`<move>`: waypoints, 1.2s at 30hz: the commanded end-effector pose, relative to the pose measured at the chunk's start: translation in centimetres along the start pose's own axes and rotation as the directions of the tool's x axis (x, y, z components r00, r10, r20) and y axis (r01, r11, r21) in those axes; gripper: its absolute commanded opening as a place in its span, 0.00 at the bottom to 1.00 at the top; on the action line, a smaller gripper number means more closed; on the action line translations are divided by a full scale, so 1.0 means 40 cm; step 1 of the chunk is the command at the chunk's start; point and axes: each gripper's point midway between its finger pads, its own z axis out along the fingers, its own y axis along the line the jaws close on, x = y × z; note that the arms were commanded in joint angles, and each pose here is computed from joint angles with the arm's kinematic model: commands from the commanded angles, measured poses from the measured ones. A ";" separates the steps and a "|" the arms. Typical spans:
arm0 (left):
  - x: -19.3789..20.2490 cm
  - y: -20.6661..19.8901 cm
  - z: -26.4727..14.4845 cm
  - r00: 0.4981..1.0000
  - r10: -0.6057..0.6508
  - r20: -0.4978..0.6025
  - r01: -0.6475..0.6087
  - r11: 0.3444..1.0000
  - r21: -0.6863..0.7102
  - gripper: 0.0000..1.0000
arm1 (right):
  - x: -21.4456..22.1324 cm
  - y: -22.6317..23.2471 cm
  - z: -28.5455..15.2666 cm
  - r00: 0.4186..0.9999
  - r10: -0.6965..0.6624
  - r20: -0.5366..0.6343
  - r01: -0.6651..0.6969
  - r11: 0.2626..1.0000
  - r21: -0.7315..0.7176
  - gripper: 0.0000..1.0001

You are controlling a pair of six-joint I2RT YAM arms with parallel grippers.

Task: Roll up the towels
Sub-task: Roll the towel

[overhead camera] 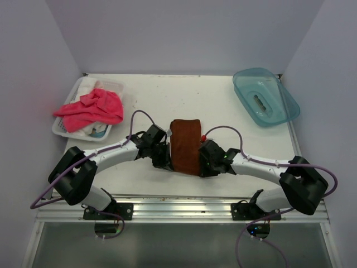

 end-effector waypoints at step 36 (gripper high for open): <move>-0.266 -0.030 -0.017 0.979 -0.070 0.191 0.076 0.997 -0.023 0.00 | -0.284 0.002 -0.024 0.992 -0.004 0.130 -0.018 0.986 0.166 0.00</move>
